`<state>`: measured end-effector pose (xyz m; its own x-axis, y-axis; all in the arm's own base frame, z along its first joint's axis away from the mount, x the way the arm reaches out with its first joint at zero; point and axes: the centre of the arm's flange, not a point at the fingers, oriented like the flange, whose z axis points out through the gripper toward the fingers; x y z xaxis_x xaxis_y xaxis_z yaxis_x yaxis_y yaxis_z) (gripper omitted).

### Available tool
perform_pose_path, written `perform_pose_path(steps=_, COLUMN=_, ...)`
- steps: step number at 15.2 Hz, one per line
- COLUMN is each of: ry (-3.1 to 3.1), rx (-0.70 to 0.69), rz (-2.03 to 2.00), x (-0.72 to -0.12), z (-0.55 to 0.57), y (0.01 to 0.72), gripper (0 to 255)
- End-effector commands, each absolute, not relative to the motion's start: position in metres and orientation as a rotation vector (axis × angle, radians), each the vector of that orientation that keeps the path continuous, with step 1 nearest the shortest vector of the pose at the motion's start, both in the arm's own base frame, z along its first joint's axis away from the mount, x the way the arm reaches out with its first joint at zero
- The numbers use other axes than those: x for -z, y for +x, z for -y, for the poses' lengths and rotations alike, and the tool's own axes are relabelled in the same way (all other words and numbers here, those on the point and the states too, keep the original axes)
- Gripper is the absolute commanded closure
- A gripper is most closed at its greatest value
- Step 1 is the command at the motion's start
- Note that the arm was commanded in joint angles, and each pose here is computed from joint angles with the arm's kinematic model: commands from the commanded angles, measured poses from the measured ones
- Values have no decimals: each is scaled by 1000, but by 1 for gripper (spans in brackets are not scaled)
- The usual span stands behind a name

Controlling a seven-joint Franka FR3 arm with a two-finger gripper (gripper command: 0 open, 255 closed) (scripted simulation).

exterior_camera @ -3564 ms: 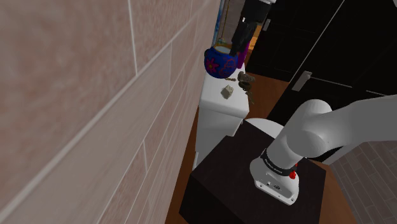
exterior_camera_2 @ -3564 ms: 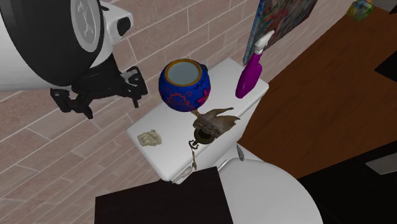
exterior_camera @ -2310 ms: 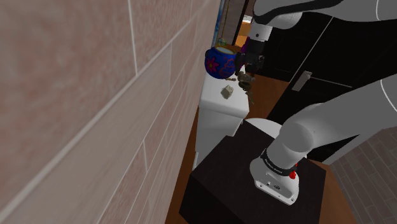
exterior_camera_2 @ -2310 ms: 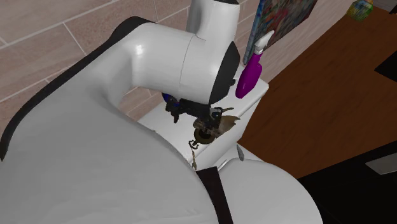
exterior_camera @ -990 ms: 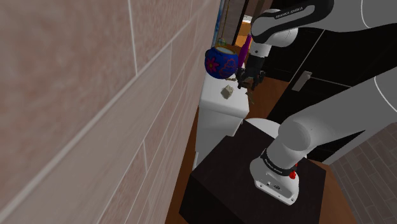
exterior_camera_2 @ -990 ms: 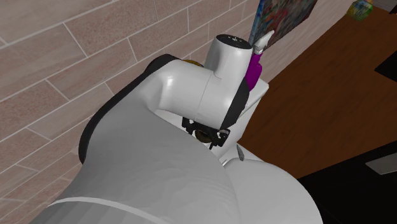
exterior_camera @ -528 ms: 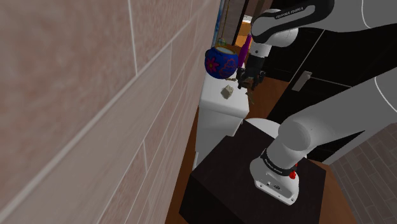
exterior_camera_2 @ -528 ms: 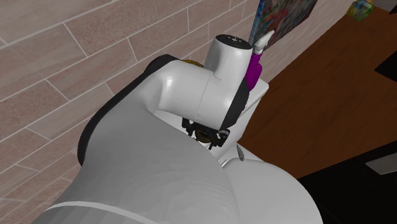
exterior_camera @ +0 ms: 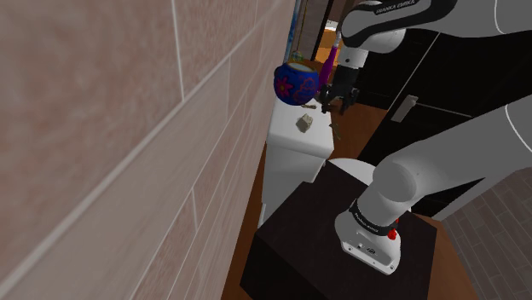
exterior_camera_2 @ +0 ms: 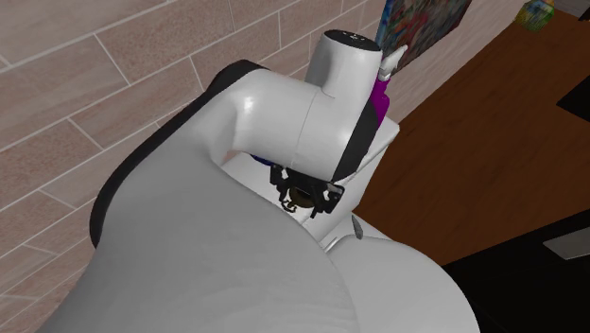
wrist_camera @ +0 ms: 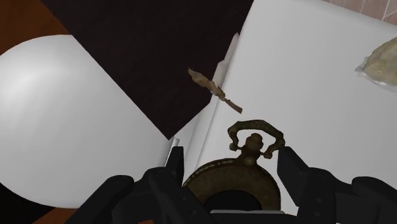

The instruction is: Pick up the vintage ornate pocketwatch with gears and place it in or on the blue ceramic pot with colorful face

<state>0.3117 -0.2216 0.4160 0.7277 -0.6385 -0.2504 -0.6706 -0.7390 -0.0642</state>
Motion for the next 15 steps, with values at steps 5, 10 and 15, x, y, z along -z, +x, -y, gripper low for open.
perform_pose_path(steps=5, ry=-2779, rx=-319, rz=-1059, x=-448, z=221, y=312, gripper=255)
perform_pose_path(steps=10, ry=-2779, rx=-319, rz=-1059, x=-474, z=221, y=312, gripper=255)
perform_pose_path(steps=15, ry=-2779, rx=-319, rz=-1059, x=-501, z=221, y=312, gripper=255)
